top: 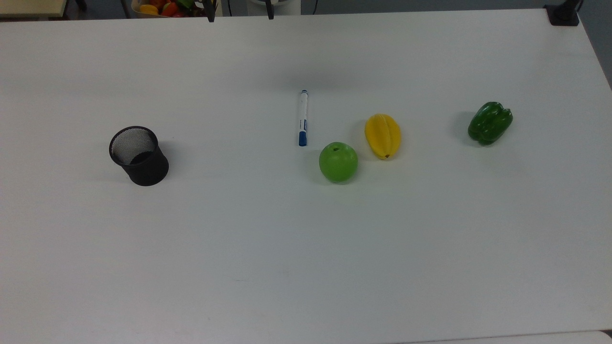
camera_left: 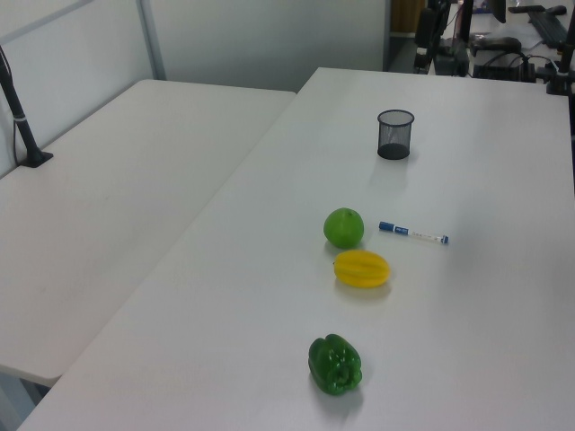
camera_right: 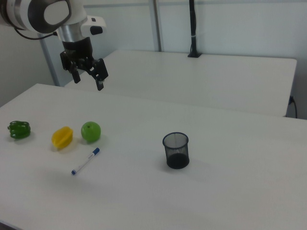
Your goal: Place marker
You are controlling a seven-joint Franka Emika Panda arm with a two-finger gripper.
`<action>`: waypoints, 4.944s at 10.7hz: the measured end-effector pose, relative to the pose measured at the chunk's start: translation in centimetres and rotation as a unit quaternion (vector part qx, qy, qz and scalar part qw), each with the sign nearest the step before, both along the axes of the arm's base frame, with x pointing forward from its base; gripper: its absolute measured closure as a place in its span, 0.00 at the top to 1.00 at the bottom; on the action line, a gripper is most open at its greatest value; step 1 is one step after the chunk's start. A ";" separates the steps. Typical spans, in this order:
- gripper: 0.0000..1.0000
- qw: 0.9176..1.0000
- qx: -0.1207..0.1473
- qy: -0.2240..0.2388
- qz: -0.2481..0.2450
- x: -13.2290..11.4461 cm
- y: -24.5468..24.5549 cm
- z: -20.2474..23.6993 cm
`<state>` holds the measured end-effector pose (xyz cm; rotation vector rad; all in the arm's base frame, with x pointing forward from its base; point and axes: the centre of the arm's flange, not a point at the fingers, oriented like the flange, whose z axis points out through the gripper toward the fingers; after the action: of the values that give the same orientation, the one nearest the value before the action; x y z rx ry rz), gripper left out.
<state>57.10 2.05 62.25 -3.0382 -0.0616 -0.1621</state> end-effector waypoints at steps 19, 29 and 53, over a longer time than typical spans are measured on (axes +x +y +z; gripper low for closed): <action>1.00 0.988 -0.024 0.051 0.145 -0.4 0.5 -5.9; 1.00 0.997 -0.048 0.063 0.015 2.1 7.5 -21.8; 0.17 0.995 -0.087 0.036 -0.012 3.7 10.4 -29.1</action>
<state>60.75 12.49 33.12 -3.2170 -0.0367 -0.0506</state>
